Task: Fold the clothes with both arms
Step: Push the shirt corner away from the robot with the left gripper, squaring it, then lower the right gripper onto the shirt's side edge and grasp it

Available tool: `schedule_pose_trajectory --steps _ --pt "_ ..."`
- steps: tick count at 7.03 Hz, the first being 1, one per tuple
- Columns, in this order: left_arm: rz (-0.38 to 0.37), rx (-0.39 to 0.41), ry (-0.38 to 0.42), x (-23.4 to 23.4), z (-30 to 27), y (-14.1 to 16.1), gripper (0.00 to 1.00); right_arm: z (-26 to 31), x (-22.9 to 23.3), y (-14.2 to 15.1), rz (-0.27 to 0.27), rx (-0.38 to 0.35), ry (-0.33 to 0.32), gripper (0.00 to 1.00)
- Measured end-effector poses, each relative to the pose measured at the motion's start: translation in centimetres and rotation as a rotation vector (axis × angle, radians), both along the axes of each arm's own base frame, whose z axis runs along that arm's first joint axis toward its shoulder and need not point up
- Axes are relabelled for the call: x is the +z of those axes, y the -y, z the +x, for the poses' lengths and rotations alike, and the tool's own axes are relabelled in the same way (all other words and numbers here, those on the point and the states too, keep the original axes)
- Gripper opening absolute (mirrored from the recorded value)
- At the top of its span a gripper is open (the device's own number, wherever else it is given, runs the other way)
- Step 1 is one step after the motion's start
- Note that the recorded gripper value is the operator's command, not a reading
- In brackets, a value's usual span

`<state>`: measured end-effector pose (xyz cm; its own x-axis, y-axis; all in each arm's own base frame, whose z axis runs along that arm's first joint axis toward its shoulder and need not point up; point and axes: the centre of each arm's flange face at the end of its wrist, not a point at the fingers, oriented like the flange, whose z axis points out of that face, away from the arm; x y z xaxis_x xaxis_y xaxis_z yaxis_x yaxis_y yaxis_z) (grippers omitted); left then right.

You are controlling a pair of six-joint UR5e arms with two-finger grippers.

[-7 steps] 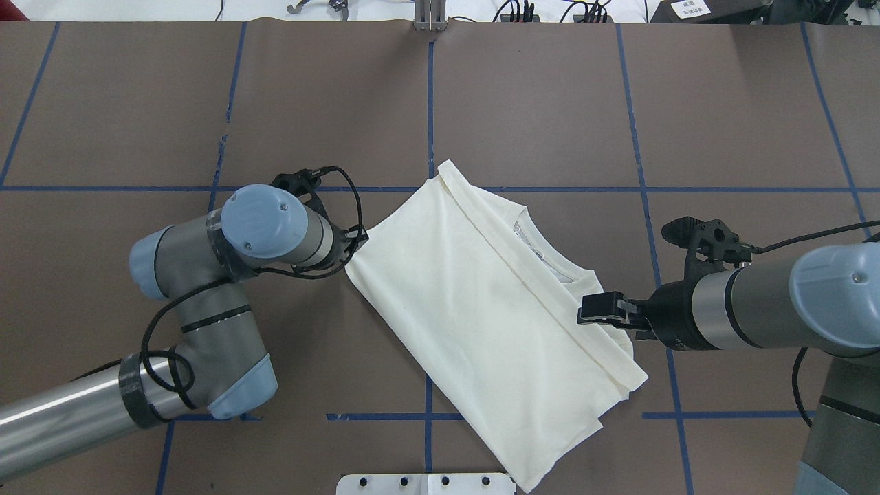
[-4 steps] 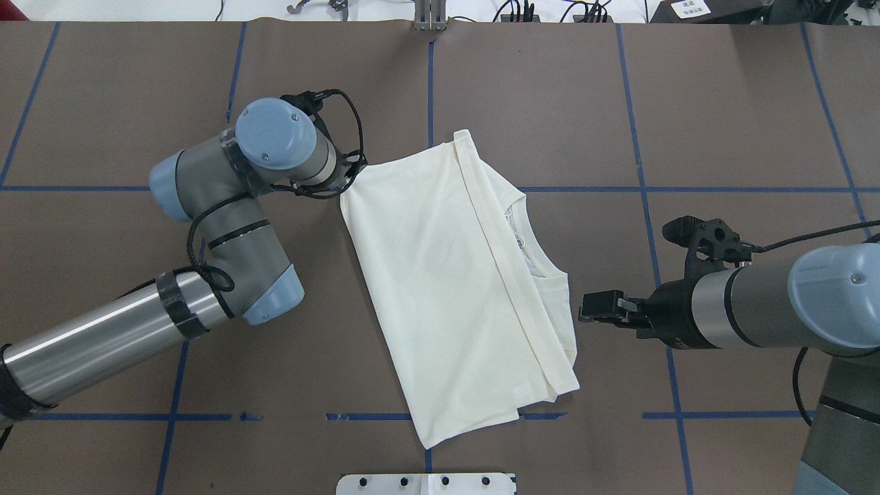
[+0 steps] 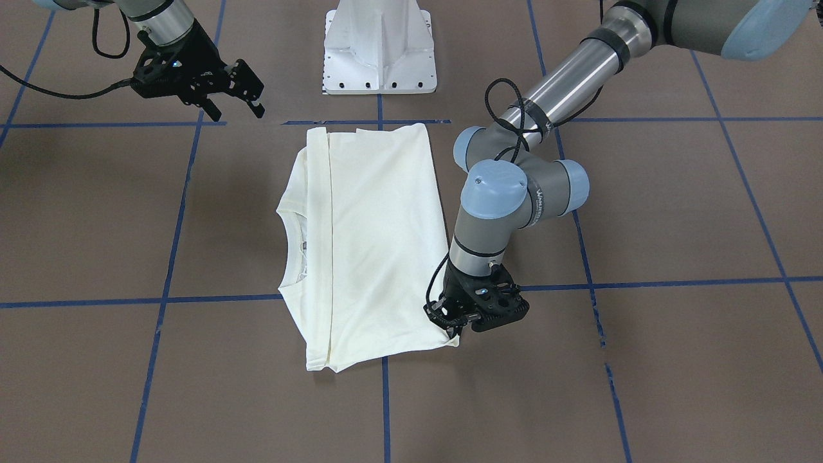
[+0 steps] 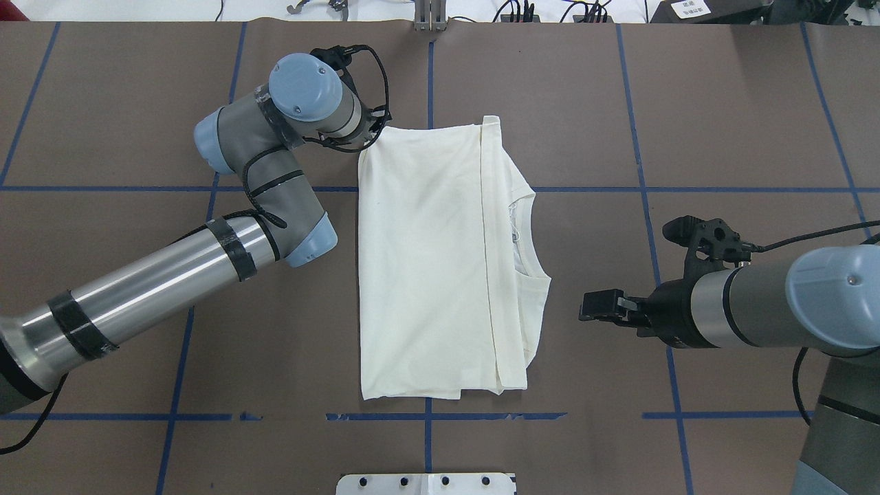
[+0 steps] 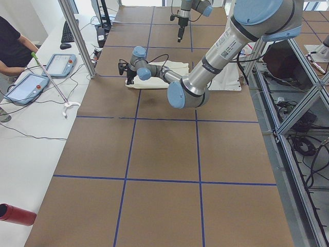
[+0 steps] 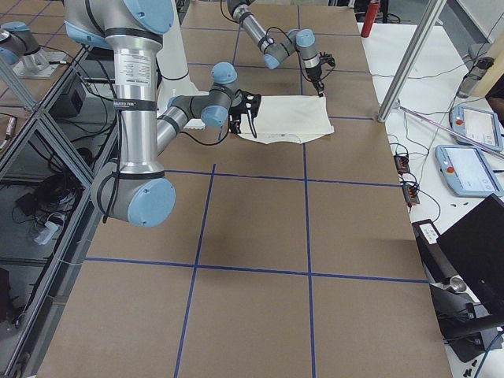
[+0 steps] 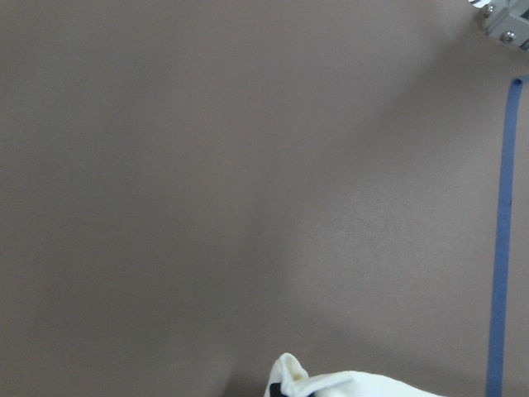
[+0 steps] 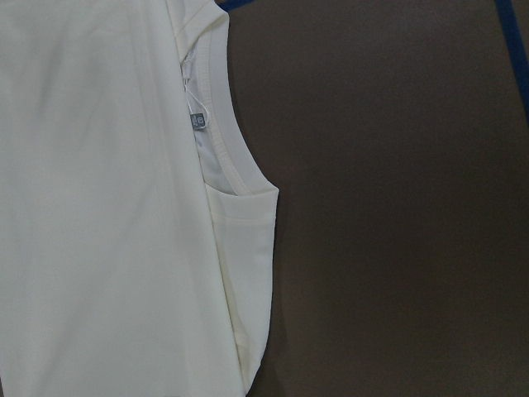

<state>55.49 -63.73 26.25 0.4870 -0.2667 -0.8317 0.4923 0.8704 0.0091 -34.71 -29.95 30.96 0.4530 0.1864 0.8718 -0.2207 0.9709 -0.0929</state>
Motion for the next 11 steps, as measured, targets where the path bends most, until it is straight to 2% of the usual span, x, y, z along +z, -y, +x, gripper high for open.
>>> schedule_pose_trajectory --steps 2,3,4,8,11 --pt "0.026 0.001 -0.004 0.2 0.2 0.3 0.00 -0.1 0.0 0.0 0.000 0.000 0.000 1.00" --pt "0.037 -0.001 -0.001 0.4 0.2 0.5 0.15 -0.3 0.1 0.1 -0.002 -0.001 -0.005 1.00" --pt "0.045 -0.002 0.001 0.4 0.2 0.5 0.99 -0.7 0.5 0.2 -0.006 -0.003 -0.013 1.00" --pt "0.120 0.045 0.028 -0.1 -2.2 1.2 1.00 -3.0 2.4 0.4 -0.004 -0.007 -0.064 1.00" --pt "0.156 0.133 0.061 -0.3 -6.5 -2.6 1.00 -6.6 1.3 1.2 -0.007 -0.014 -0.142 1.00"
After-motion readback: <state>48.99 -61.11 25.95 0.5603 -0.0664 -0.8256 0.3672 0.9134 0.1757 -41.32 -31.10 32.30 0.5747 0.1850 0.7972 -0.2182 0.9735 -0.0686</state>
